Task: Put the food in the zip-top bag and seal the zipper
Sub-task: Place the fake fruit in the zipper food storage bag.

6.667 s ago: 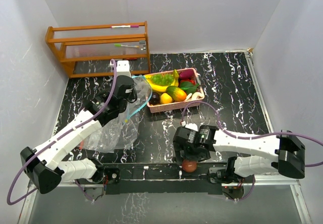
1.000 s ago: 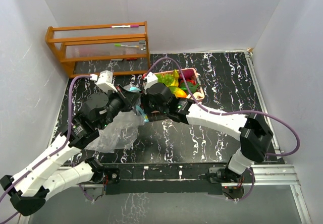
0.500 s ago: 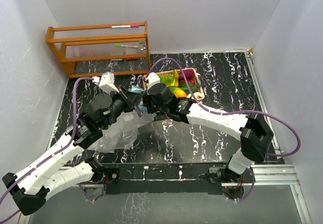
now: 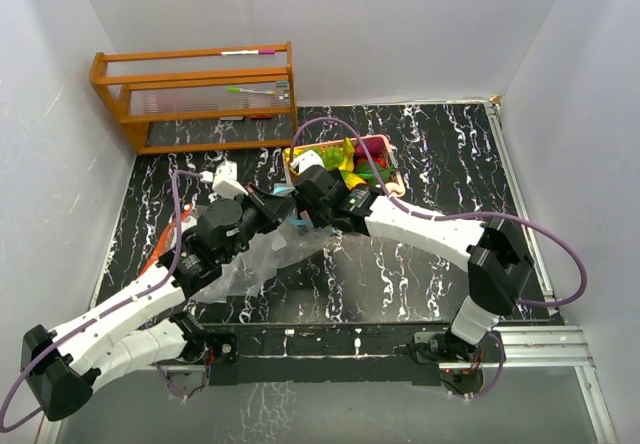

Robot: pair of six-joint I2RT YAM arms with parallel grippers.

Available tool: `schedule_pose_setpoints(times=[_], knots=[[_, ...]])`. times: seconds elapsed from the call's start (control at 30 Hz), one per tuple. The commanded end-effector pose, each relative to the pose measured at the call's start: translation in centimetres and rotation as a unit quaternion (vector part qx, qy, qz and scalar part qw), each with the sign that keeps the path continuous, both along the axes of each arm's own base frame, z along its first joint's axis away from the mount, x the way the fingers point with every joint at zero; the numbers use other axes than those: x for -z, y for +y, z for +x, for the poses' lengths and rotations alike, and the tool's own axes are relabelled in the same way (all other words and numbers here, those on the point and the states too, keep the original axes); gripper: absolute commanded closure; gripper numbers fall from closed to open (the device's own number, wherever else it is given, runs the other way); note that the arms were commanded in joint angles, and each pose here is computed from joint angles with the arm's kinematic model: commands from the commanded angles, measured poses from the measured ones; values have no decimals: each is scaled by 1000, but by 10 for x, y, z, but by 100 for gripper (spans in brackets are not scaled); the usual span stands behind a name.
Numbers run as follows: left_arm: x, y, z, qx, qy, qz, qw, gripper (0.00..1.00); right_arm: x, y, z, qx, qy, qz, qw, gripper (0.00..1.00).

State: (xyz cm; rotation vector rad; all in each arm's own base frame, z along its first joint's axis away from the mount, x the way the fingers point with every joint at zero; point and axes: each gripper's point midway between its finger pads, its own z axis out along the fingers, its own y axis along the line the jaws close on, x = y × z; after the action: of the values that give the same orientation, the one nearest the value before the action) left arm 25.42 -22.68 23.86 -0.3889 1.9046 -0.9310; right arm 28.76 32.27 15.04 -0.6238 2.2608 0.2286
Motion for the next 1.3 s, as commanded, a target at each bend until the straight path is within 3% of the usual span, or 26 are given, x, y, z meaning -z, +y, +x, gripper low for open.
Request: schedule_pose_setpoints(times=[0.0, 0.17, 0.27, 0.43, 0.6, 0.77, 0.83, 0.97, 1.17, 1.27], knots=[[137, 96, -5, -145, 130, 237, 952, 100, -142, 17, 11, -16, -114, 135, 984, 2], [182, 93, -11, -134, 170, 248, 944, 100, -117, 1, 17, 10, -105, 100, 989, 1], [210, 89, -16, -124, 201, 252, 938, 100, -91, -13, 27, 69, -94, 79, 990, 2], [229, 89, -22, -119, 221, 262, 932, 100, -71, -22, 35, 102, -71, 82, 989, 2], [231, 95, -19, -131, 226, 277, 925, 100, -82, -33, 34, 51, -120, 52, 990, 2], [220, 98, -8, -140, 217, 303, 917, 100, -49, -73, 39, 115, -115, -58, 985, 2], [216, 88, -5, -114, 197, 292, 929, 100, -45, -80, 40, 147, -107, -47, 982, 2], [194, 66, -2, -68, 148, 237, 958, 100, -41, -70, 40, 120, -110, -11, 987, 2], [177, 80, 2, -73, 129, 289, 946, 100, -48, -83, 39, 104, -133, -20, 985, 1], [182, 81, -1, -69, 130, 290, 946, 100, -62, -82, 38, 89, -131, 15, 987, 1]])
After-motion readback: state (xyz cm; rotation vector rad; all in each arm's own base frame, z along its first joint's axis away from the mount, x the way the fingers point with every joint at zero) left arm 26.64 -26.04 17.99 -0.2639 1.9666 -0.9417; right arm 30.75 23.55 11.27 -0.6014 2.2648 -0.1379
